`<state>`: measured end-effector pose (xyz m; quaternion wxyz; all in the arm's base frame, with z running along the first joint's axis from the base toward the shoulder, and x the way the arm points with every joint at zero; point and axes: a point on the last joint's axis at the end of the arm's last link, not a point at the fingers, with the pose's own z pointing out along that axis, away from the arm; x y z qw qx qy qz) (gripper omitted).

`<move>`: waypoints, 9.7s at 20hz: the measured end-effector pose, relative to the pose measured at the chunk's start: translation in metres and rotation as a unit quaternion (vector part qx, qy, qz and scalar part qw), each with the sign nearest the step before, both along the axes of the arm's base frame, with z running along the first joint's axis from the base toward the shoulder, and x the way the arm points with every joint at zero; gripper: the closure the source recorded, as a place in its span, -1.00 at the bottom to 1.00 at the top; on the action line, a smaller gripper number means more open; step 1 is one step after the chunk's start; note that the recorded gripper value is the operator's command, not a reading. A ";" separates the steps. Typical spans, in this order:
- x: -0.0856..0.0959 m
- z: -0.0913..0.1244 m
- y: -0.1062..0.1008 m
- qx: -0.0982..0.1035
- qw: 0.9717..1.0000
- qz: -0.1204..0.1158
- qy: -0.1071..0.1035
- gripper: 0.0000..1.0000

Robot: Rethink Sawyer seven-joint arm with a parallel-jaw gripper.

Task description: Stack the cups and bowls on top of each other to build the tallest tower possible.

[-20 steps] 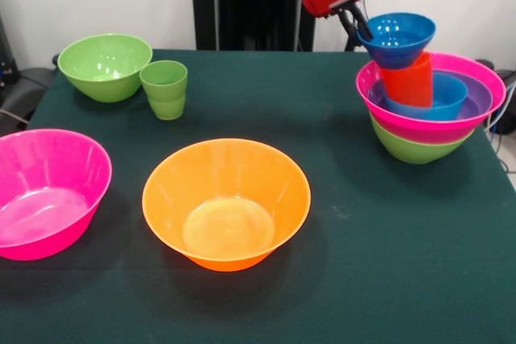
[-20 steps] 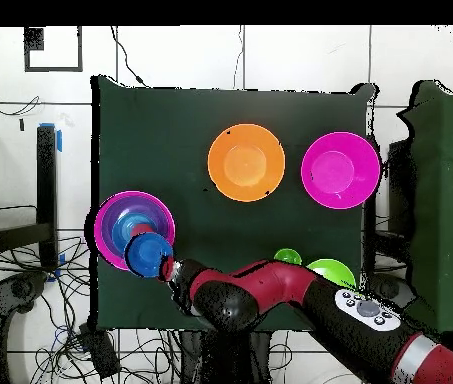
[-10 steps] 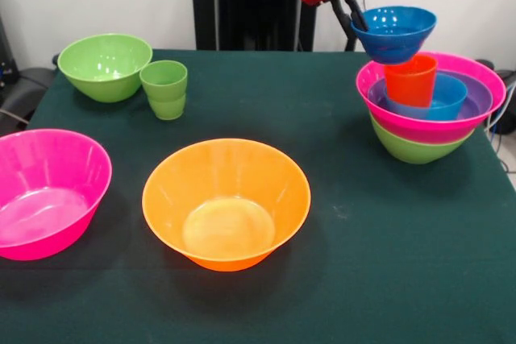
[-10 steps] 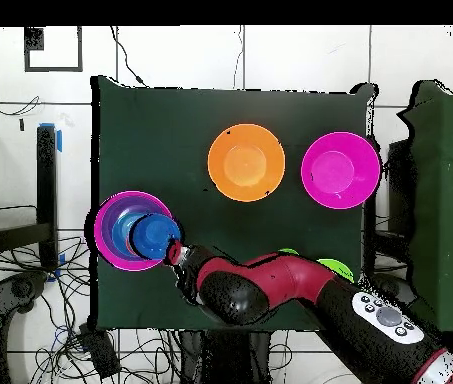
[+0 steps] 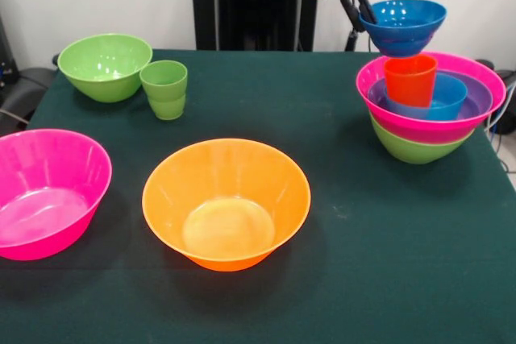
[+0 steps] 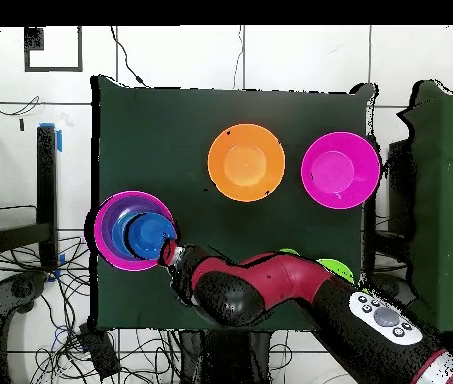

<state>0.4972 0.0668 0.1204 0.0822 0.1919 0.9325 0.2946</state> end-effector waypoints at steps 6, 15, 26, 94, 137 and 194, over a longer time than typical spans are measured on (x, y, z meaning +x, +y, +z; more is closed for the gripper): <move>-0.006 -0.003 0.014 0.007 1.000 0.012 0.007 1.00; -0.017 -0.014 0.031 0.024 0.999 0.021 0.028 1.00; -0.026 -0.026 0.031 0.030 0.998 0.013 0.050 1.00; -0.016 -0.034 -0.006 0.021 1.000 -0.023 0.004 1.00; -0.004 -0.037 0.029 0.049 0.999 -0.016 0.014 1.00; 0.012 -0.021 0.004 -0.026 0.999 -0.012 -0.014 -1.00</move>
